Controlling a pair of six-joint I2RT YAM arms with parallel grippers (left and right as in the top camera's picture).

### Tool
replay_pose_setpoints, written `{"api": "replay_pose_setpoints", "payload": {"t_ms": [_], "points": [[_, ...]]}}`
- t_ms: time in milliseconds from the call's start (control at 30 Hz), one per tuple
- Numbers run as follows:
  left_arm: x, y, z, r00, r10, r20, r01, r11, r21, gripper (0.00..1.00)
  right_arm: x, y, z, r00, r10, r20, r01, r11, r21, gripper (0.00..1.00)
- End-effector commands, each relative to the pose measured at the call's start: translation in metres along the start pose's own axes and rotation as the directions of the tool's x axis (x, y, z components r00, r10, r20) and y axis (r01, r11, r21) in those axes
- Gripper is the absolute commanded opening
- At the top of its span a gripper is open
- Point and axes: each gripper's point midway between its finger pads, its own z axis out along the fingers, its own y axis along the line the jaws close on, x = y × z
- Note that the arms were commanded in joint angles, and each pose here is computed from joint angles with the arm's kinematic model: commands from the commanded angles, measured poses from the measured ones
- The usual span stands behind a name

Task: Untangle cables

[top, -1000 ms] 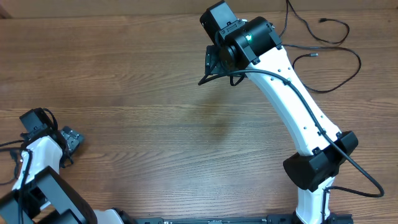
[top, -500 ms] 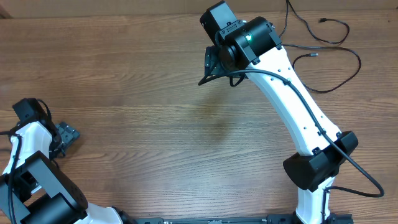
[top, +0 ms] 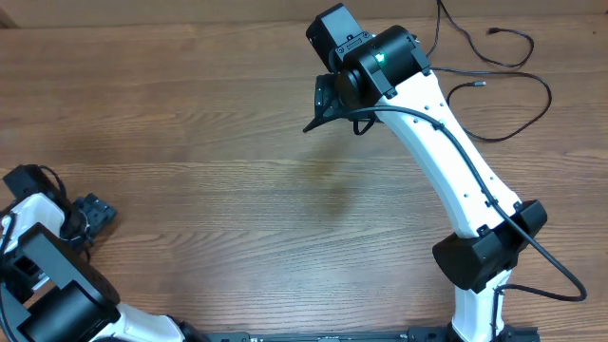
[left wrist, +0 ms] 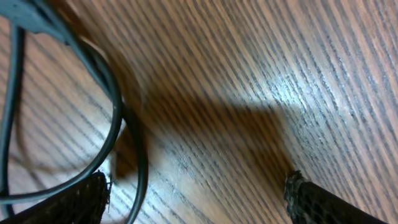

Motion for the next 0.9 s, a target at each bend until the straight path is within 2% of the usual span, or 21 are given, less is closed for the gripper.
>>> {"api": "replay_pose_setpoints", "payload": {"t_ms": [0, 167, 300, 367, 467, 533, 733, 867], "points": [[0.009, -0.005, 0.014, 0.998, 0.036, -0.056, -0.035, 0.999, 0.026, 0.90, -0.001, 0.001, -0.001, 1.000, -0.008, 0.008, 0.008, 1.000, -0.004, 0.80], [0.017, -0.013, 0.026, 0.994, 0.036, -0.101, -0.029, 0.998, 0.064, 0.63, -0.002, 0.002, -0.001, 1.000, -0.007, 0.011, 0.007, 1.000, -0.006, 0.80], [0.020, -0.014, 0.028, 0.993, 0.037, -0.115, -0.029, 0.997, 0.071, 0.60, -0.002, 0.002, -0.001, 1.000, -0.006, 0.013, 0.006, 1.000, -0.007, 0.80], [0.021, -0.015, 0.028, 0.992, 0.037, -0.120, -0.028, 0.997, 0.075, 0.54, -0.002, 0.002, -0.001, 1.000, -0.006, 0.013, 0.006, 1.000, -0.007, 0.80], [0.022, -0.020, 0.027, 0.991, 0.039, -0.125, -0.026, 0.994, 0.104, 0.40, -0.003, 0.002, -0.001, 1.000, -0.006, 0.014, 0.006, 1.000, -0.008, 0.80], [0.023, -0.020, 0.027, 0.991, 0.040, -0.128, -0.027, 0.994, 0.103, 0.35, -0.003, 0.002, -0.001, 1.000, -0.005, 0.016, 0.005, 1.000, -0.010, 0.80], [0.024, -0.025, 0.026, 0.990, 0.042, -0.134, -0.025, 0.991, 0.130, 0.05, -0.003, 0.002, -0.001, 1.000, -0.005, 0.017, 0.005, 1.000, -0.010, 0.80], [0.023, -0.041, 0.020, 0.988, 0.045, -0.147, -0.011, 0.975, 0.223, 0.04, -0.003, 0.002, -0.001, 1.000, -0.005, 0.017, 0.005, 1.000, -0.010, 0.80]]}}
